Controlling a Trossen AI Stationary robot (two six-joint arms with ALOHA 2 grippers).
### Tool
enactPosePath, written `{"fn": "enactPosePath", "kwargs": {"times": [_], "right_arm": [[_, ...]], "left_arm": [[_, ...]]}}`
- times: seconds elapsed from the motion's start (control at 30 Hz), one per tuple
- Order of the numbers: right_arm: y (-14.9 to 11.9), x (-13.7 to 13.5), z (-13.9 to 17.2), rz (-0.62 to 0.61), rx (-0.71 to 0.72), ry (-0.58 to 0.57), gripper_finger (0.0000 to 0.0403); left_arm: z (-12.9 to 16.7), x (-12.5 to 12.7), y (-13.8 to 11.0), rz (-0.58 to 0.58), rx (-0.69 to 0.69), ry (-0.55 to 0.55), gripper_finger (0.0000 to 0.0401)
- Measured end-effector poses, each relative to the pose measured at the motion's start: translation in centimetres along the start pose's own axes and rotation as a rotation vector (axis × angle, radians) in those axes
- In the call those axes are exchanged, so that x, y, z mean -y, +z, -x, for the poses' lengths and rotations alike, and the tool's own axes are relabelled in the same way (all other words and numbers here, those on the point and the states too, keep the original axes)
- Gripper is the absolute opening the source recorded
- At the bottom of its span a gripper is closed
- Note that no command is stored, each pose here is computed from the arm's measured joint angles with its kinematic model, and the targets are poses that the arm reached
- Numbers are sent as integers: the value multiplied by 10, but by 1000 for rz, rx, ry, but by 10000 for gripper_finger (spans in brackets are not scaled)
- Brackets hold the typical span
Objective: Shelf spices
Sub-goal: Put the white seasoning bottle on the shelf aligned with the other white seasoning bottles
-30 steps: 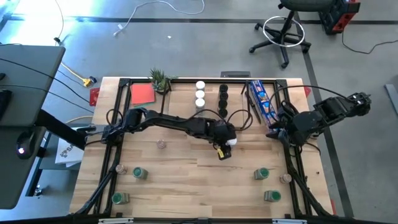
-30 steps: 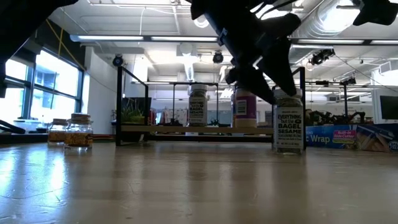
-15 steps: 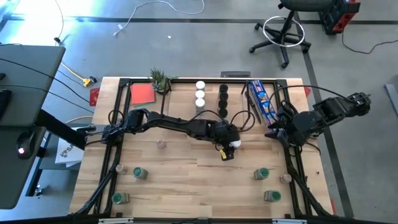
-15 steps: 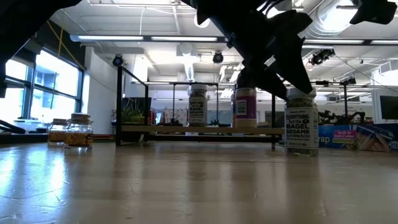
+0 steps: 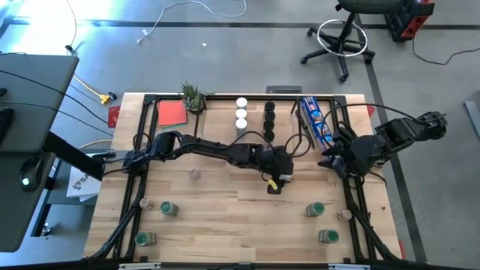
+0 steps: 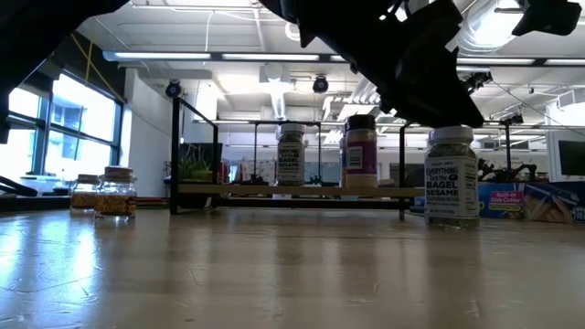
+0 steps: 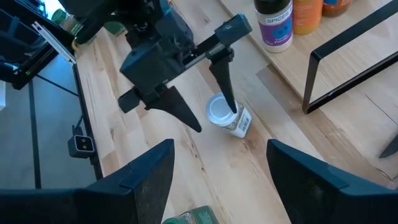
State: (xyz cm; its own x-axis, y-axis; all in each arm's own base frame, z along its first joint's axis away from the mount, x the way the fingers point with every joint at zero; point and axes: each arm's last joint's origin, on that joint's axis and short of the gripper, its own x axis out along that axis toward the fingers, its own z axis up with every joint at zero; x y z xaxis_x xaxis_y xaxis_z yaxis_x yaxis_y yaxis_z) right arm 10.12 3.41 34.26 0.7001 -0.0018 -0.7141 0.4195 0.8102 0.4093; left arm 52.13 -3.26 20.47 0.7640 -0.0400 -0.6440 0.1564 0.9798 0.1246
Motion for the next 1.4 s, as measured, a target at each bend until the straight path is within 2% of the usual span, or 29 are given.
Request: {"fn": "enactPosePath", "kwargs": {"times": [0.23,0.43,0.67,0.8,1.03,1.2,1.4], "right_arm": [[0,0,0,-7,1,1,249],[0,0,0,-8,0,1,249],[0,0,0,-8,0,1,249],[0,0,0,0,1,1,249],[0,0,0,11,1,1,249],[0,0,0,11,2,0,249],[0,0,0,0,3,0,249]], "left_arm": [[0,-7,-2,-17,-8,4,265],[1,-2,-1,-26,-9,2,265],[16,5,17,-41,-1,93,265],[26,3,28,-36,50,101,265],[20,-3,21,20,29,85,266],[10,-9,13,41,12,25,288],[8,-8,11,40,1,13,320]]}}
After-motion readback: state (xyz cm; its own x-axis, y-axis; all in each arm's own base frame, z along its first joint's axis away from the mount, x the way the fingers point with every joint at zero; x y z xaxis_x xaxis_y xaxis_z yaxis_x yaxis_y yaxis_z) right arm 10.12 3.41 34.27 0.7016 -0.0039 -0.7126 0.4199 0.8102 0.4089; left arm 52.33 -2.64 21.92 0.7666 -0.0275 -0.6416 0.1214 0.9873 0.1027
